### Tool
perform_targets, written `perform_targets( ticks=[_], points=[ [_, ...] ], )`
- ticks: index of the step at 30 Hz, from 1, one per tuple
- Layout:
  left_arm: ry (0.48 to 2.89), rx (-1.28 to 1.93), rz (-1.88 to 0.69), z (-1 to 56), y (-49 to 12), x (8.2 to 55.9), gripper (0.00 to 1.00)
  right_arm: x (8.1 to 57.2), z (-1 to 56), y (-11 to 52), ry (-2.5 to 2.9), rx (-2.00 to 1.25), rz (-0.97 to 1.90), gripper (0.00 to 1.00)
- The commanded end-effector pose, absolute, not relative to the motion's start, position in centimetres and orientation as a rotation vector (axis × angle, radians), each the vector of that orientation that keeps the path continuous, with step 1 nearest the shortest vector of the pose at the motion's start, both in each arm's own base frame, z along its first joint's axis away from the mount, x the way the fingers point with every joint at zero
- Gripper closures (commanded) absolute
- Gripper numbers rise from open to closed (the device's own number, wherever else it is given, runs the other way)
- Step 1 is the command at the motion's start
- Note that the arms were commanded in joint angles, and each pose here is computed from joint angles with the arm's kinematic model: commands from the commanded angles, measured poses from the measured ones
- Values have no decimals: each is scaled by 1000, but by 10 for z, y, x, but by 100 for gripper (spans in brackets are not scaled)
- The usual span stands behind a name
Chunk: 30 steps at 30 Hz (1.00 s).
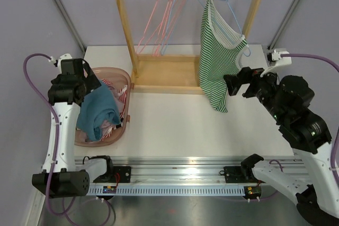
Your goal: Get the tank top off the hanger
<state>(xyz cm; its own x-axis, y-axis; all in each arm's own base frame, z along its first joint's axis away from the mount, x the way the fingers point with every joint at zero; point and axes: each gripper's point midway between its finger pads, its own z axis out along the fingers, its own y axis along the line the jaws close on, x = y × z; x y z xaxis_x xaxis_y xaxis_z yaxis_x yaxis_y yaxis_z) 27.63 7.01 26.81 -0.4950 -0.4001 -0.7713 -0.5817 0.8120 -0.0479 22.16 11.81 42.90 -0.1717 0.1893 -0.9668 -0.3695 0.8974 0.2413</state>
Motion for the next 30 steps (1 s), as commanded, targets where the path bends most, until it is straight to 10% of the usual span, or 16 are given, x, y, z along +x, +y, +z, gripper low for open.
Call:
perform_targets(
  ticks=[1, 30],
  points=[
    [2120, -669, 172, 281, 58, 291, 1, 244, 429, 88, 1715, 47, 315, 0],
    [2175, 331, -535, 244, -179, 218, 1, 448, 466, 84, 1831, -105, 85, 8]
  ],
)
